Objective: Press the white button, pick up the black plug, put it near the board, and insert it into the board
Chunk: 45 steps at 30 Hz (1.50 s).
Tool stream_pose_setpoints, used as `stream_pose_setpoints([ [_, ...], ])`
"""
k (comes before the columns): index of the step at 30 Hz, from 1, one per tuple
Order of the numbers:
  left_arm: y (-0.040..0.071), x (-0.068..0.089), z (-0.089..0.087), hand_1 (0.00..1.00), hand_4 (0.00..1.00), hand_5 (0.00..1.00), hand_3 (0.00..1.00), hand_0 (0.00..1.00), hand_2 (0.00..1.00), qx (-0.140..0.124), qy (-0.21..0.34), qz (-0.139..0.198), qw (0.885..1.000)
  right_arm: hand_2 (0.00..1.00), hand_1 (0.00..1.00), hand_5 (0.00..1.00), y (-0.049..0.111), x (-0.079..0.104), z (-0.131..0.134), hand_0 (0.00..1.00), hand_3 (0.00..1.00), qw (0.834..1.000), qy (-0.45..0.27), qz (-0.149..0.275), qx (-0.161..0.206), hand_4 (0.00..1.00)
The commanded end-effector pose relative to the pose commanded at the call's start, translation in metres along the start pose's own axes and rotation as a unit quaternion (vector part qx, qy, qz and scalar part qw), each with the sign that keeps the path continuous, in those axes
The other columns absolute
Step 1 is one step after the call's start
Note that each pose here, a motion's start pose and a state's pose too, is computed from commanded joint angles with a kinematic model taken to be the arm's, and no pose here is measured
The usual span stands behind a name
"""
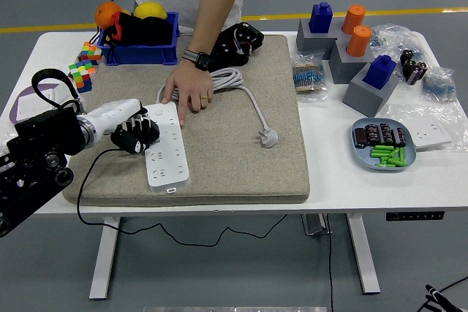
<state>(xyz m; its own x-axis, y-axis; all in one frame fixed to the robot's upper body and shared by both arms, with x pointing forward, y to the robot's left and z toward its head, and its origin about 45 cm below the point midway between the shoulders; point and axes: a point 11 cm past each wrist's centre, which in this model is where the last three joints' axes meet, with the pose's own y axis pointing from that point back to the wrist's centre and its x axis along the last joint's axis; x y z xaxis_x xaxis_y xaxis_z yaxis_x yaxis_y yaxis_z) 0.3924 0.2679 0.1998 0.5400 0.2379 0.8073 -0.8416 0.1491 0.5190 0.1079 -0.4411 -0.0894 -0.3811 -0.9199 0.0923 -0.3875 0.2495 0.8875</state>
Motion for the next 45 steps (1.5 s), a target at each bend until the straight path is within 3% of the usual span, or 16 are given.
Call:
stream_pose_setpoints([
  [12, 0.014, 0.008, 0.005, 0.371, 0.764, 0.002, 0.388, 0.219, 0.395, -0.006, -0.003, 0.005, 1.0, 0.738, 0.754, 0.553, 0.0, 0.0, -0.001, 0.819, 0.716, 1.0, -0.001, 0.0, 0.001, 0.782],
  [16, 0.02, 0.021, 0.009, 0.369, 0.764, 0.002, 0.385, 0.214, 0.392, -0.02, 0.007, 0.03, 0.999, 0.738, 0.754, 0.554, 0.0, 0.0, 0.0, 0.82, 0.716, 1.0, -0.001, 0.0, 0.0, 0.782],
  [18, 0.021, 0.031, 0.012, 0.369, 0.764, 0.002, 0.385, 0.214, 0.392, -0.042, 0.018, 0.061, 0.997, 0.738, 0.754, 0.554, 0.0, 0.0, 0.0, 0.82, 0.716, 1.0, -0.002, 0.0, 0.001, 0.782],
  [21, 0.019, 0.035, 0.012, 0.381, 0.773, 0.002, 0.411, 0.219, 0.41, -0.061, 0.036, 0.083, 0.994, 0.738, 0.754, 0.553, 0.0, 0.0, 0.0, 0.82, 0.717, 1.0, -0.001, 0.0, 0.001, 0.782],
  [26, 0.01, 0.02, 0.004, 0.381, 0.773, 0.002, 0.411, 0.219, 0.41, -0.053, 0.059, 0.07, 0.994, 0.738, 0.754, 0.553, 0.0, -0.002, -0.001, 0.82, 0.717, 1.0, -0.001, -0.002, 0.001, 0.782],
  [27, 0.008, 0.018, 0.003, 0.625, 0.811, 0.002, 0.617, 0.444, 0.552, -0.054, 0.062, 0.068, 0.994, 0.738, 0.754, 0.553, 0.0, -0.002, -0.001, 0.819, 0.716, 1.0, -0.001, -0.002, 0.001, 0.782],
  [32, 0.005, 0.005, 0.001, 0.625, 0.811, 0.002, 0.617, 0.444, 0.552, -0.055, 0.077, 0.057, 0.994, 0.738, 0.754, 0.553, 0.0, -0.001, 0.001, 0.819, 0.716, 1.0, 0.0, -0.002, 0.0, 0.782],
  [33, 0.004, 0.004, 0.001, 0.707, 0.816, 0.002, 0.67, 0.642, 0.606, -0.055, 0.079, 0.056, 0.994, 0.738, 0.754, 0.554, 0.0, -0.001, 0.001, 0.82, 0.717, 1.0, 0.0, -0.001, -0.001, 0.782],
  [45, 0.004, 0.004, -0.001, 0.694, 0.789, 0.002, 0.642, 0.634, 0.572, -0.051, 0.082, 0.056, 0.994, 0.738, 0.754, 0.553, 0.0, -0.002, 0.0, 0.819, 0.716, 1.0, -0.001, -0.003, 0.001, 0.782],
])
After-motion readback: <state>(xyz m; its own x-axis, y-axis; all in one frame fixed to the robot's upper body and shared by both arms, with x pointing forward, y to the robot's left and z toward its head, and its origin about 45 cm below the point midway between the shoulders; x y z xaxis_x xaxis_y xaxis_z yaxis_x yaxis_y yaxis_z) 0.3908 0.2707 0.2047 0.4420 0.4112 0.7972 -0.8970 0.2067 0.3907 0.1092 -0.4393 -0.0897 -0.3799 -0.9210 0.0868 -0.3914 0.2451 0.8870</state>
